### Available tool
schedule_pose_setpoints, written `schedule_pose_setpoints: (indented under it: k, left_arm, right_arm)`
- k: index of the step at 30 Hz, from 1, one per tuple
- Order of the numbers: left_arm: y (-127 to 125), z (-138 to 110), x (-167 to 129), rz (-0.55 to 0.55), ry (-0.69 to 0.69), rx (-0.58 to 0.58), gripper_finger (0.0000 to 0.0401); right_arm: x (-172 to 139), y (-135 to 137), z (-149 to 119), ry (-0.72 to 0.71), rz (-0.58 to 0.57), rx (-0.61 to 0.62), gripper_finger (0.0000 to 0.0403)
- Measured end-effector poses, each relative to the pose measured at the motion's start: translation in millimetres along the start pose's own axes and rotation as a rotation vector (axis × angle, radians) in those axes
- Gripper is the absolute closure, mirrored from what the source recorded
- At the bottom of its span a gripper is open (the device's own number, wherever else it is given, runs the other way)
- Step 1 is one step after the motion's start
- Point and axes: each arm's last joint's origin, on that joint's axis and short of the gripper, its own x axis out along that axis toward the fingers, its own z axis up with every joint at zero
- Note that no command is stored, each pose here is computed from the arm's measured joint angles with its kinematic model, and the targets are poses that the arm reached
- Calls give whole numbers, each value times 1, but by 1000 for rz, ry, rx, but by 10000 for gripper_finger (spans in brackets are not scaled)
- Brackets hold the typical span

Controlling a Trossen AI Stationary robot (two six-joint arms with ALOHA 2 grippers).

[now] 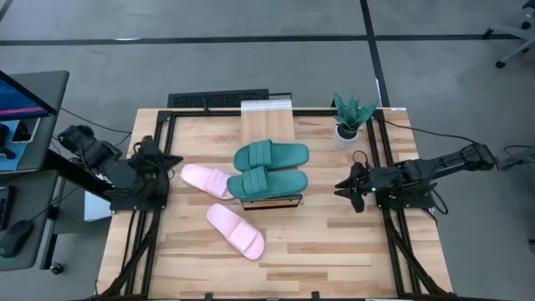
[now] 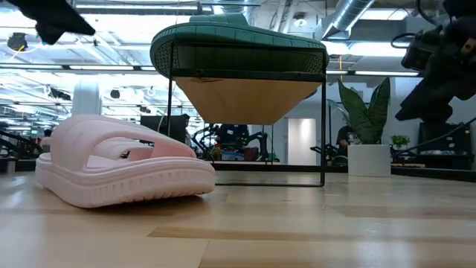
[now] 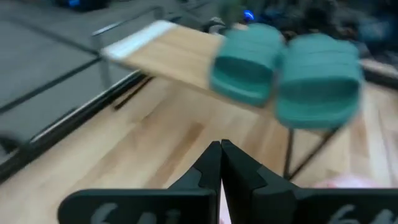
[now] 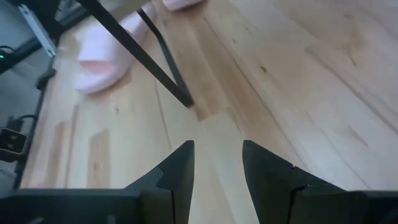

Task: Pick and place slides into the shelf
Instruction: Put the top pink slide on the shelf

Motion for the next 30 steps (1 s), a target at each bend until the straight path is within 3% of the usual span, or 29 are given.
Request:
schedule_pose_setpoints:
  k: [6,14,20,23,30]
  left_arm:
    - [11,-30,11,88,5,-447,401]
    - [12,-71,31,41,57,-699,401]
    - [6,-76,34,-153,80,-711,401]
    - [8,-77,33,-191,96,-710,398]
    - [7,-79,32,-258,158,-548,361]
  right_arm:
    - [8,0,-3,62,-45,39,274]
    - [18,6,-9,131,-41,8,274]
    - [21,13,-14,171,-17,-14,274]
    - [21,16,-17,191,-4,-23,274]
    - [21,21,-19,186,24,-30,274]
